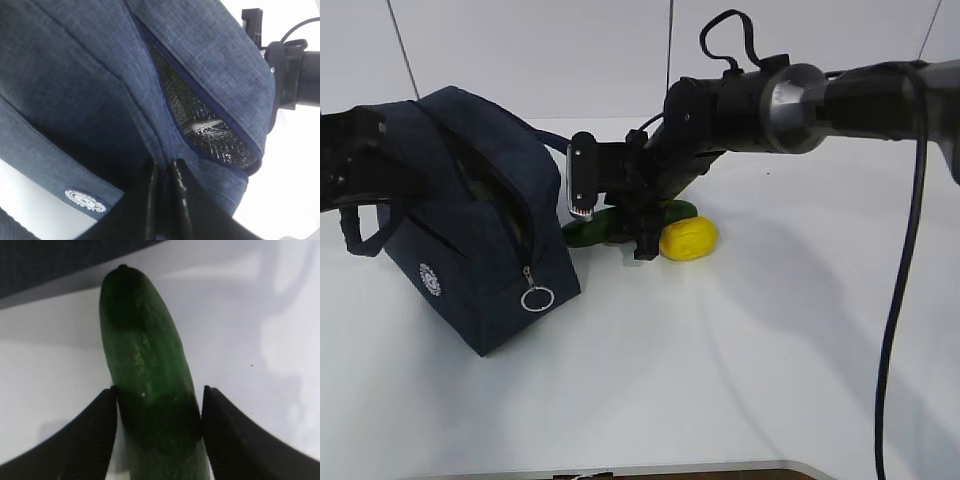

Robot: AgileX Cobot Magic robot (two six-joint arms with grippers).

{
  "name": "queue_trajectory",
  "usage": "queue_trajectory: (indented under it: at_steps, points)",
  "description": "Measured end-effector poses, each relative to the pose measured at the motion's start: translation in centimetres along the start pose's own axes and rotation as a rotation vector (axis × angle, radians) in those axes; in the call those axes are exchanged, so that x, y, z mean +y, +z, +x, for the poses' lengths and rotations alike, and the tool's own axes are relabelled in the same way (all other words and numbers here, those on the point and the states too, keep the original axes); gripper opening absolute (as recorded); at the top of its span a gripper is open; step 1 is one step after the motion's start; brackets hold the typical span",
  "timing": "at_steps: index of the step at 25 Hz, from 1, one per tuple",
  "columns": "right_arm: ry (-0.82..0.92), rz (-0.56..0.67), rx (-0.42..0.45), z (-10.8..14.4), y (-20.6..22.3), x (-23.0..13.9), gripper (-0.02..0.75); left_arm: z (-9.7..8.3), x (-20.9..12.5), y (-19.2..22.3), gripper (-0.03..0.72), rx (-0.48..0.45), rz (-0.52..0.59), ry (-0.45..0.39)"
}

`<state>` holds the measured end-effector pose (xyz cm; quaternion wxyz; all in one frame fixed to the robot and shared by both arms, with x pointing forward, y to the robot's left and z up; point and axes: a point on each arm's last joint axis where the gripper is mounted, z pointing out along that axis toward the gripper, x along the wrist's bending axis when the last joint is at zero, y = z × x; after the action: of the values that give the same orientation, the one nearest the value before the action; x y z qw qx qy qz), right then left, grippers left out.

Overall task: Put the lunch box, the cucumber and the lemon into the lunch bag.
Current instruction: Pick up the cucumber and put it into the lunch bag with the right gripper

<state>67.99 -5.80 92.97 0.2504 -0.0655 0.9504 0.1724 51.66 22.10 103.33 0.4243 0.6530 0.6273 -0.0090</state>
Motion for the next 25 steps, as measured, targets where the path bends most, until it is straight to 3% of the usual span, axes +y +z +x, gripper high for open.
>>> queue_trajectory:
  at_steps: [11, 19, 25]
  points:
    - [0.006, -0.002, -0.018, 0.1, 0.8, -0.2, 0.427, 0.0, 0.0, 0.0, 0.002, 0.0, 0.0, 0.0]
    - [0.022, -0.007, -0.022, 0.2, 1.3, -0.4, 0.345, 0.0, 0.0, 0.0, 0.002, 0.0, 0.0, 0.0]
    - [0.024, -0.009, -0.024, 0.2, 1.3, -0.3, 0.332, 0.0, 0.0, 0.0, 0.002, 0.0, 0.0, 0.0]
